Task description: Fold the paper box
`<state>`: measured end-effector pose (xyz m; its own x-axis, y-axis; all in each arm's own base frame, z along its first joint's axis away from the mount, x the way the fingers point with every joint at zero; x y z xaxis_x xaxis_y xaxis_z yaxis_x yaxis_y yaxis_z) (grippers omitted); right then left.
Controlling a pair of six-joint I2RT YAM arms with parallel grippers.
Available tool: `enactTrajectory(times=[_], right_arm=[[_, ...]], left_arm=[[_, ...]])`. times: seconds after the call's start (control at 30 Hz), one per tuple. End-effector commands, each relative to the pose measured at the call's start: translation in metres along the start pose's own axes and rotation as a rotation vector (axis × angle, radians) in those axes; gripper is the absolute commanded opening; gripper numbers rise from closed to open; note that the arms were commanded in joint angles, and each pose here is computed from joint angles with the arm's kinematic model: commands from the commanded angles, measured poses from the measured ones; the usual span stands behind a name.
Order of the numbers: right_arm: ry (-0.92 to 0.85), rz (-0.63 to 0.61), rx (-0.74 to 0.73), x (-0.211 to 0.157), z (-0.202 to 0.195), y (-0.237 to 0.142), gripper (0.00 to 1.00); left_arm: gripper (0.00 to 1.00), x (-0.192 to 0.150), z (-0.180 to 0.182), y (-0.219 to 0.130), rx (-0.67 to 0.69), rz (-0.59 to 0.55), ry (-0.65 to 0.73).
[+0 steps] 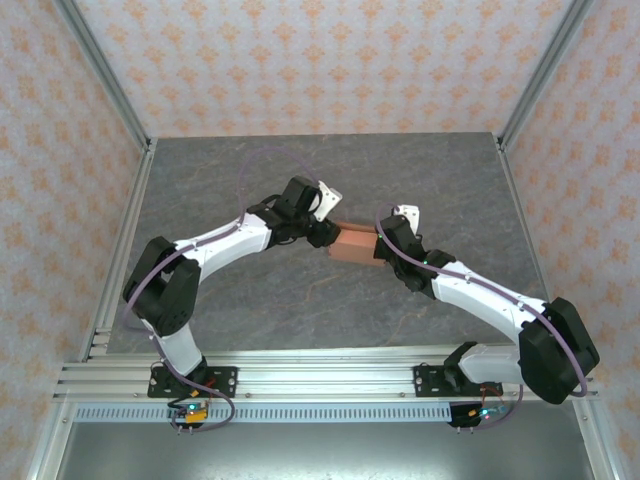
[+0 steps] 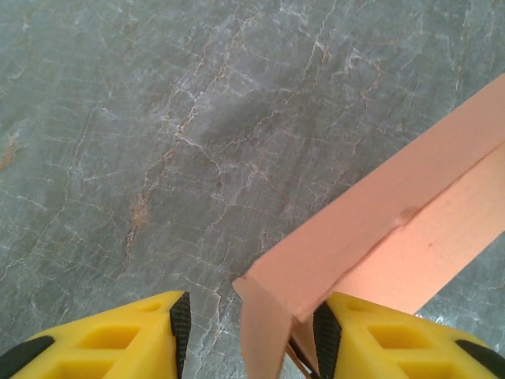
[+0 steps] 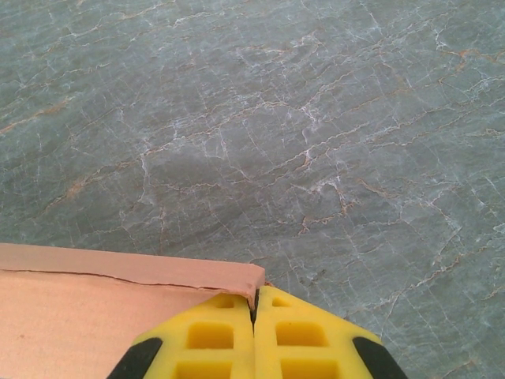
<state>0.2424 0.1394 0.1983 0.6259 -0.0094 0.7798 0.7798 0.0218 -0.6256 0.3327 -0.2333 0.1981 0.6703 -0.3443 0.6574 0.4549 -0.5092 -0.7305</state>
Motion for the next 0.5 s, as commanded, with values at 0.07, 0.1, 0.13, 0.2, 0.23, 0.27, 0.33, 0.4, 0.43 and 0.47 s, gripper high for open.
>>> enactTrajectory(times=[0.07,0.1,0.13,0.2,0.23,0.27,0.33,0.4,0.43,0.47], right_arm=[[0.01,-0.015,-0.007,0.008,0.001,-0.007,0.04],[0.01,-0.014,-0.009,0.008,0.0,-0.007,0.05],[0.011,-0.014,-0.011,0.008,0.0,-0.007,0.05],[0.009,-0.012,-0.011,0.007,0.0,-0.006,0.04],[0.009,-0.011,-0.012,0.007,0.0,-0.006,0.04],[0.009,-0.012,-0.014,0.008,0.0,-0.006,0.05],[0.006,-0.009,-0.018,0.008,0.0,-0.006,0.04],[0.005,-0.009,-0.022,0.009,0.001,-0.005,0.04],[0.005,-0.011,-0.024,0.009,0.001,-0.006,0.04],[0.006,-0.012,-0.025,0.01,0.001,-0.006,0.05]], left_arm=[[0.34,0.012,-0.002,-0.005,-0.068,-0.025,0.014],[0.34,0.011,-0.002,-0.005,-0.068,-0.026,0.004],[0.34,0.011,-0.002,-0.006,-0.065,-0.03,-0.006],[0.35,0.011,-0.002,-0.01,-0.056,-0.043,-0.025],[0.38,0.011,-0.002,-0.011,-0.053,-0.047,-0.032],[0.41,0.011,-0.002,-0.014,-0.044,-0.056,-0.041],[0.44,0.013,-0.002,-0.018,-0.028,-0.069,-0.044],[0.44,0.014,-0.001,-0.021,-0.013,-0.069,-0.047],[0.42,0.015,-0.001,-0.021,-0.008,-0.065,-0.047],[0.36,0.015,-0.001,-0.022,-0.01,-0.061,-0.043]])
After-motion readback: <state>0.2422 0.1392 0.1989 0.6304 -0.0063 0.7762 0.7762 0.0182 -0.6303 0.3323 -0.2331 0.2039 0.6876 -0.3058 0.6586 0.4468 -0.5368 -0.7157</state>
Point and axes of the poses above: each hand's point on the last joint's axis, 136 mm out from that joint toward the fingers, its own y axis out along the fingers, its own z axis along the line the jaws close on, x = y × z, the point moved 10 cm from there along -y, back along the fingers, and after that the axes turned 7 degrees about -y, right-handed, at the moved point
